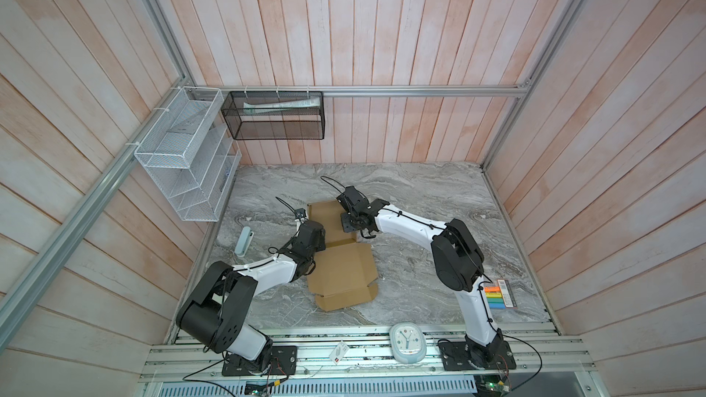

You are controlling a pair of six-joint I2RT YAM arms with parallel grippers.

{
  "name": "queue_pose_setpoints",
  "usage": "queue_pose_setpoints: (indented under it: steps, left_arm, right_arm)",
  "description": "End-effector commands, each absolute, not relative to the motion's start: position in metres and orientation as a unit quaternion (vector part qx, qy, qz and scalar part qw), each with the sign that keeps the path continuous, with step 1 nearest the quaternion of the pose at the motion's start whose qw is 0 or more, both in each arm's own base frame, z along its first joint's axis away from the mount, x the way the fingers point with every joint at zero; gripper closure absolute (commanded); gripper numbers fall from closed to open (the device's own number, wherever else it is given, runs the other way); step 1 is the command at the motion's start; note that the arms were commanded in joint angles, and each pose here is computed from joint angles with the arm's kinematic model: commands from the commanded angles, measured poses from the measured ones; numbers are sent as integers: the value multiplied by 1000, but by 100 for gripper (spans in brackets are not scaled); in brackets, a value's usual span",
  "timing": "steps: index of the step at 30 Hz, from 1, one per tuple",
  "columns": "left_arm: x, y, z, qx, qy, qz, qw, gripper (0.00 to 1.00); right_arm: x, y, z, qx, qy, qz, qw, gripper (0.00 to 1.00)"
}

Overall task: Assemble paper box
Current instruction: Fold the bottom flaps of a flat cardboard box at the center of the table.

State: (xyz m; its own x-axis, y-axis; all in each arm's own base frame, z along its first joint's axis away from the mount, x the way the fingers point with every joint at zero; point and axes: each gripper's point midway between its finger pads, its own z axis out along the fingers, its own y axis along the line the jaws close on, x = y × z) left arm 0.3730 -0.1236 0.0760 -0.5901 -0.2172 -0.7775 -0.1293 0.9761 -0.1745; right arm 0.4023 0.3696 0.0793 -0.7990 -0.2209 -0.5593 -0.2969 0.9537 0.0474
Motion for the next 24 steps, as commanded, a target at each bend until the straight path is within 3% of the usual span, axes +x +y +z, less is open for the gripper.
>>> queue_pose_setpoints:
  steps: [1, 7, 16, 24]
  left_arm:
    - [375, -119, 90, -115, 878, -51, 461, 100]
    - [377, -117, 90, -119, 878, -48, 462, 100]
    - [377, -116, 88, -126, 878, -44, 460, 100]
    - [376, -114, 86, -126, 879, -42, 458, 100]
  right_arm:
    - [402, 342, 56, -147, 953, -18, 266, 90]
    - [401, 332, 56, -161, 946, -78, 269, 89]
    - [394, 336, 55, -166, 949, -50, 264, 78]
    - [386, 332, 44, -166, 952, -45, 252, 77]
